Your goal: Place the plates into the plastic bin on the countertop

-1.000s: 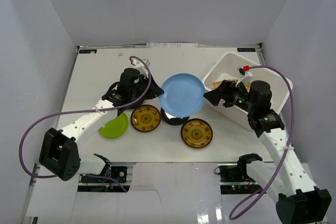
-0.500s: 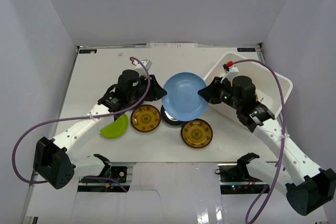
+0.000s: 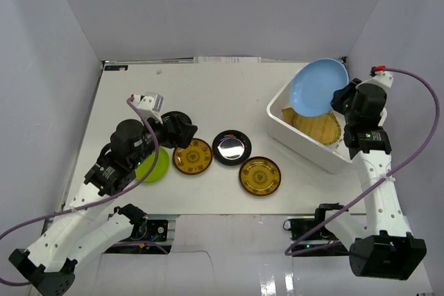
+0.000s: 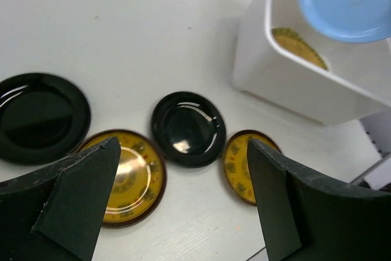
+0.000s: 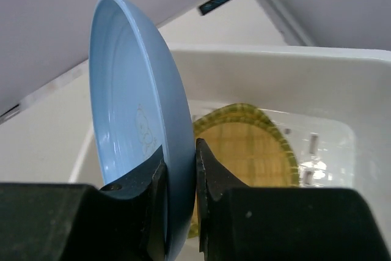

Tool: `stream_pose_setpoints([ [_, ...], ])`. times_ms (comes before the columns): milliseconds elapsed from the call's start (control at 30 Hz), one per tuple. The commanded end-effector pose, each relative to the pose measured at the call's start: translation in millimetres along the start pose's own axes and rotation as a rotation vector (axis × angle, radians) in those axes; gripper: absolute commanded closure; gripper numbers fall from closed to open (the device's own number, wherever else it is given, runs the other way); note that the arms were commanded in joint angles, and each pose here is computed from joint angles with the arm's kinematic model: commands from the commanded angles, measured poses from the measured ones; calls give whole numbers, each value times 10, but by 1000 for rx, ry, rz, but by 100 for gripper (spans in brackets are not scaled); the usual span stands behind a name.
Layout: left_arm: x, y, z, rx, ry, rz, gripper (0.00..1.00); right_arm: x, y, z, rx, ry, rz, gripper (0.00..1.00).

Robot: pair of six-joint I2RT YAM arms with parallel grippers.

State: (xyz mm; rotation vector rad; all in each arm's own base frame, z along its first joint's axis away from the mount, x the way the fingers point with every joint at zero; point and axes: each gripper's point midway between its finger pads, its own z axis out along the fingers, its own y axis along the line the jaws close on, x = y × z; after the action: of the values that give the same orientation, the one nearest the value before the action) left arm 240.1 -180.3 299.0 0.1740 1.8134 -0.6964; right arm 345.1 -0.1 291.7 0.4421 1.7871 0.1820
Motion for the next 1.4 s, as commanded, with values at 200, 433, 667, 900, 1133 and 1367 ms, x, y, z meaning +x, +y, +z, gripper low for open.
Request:
stream_pose_setpoints([
  [200,404,494,-99,-188,52,77,5,622,-671,334,168,113,138,92],
  [433,468,562,-65,-226,80,74,5,573,-607,223,127,103,136,18],
  [667,633,486,9,-189,145,17,6,589,231,-181,-220,181,88,13],
  [900,1340,500,-150,-208,251,-337,6,1792,741,-1165,-458,415,117,29],
  [1133,1787,871,-311,-443,268,-533,7,2740,148,-1302,-329,585,129,31],
  [1367,1952,1009,-339,-529,280,-568,9,3176,-26,-1237,-276,655,149,31],
])
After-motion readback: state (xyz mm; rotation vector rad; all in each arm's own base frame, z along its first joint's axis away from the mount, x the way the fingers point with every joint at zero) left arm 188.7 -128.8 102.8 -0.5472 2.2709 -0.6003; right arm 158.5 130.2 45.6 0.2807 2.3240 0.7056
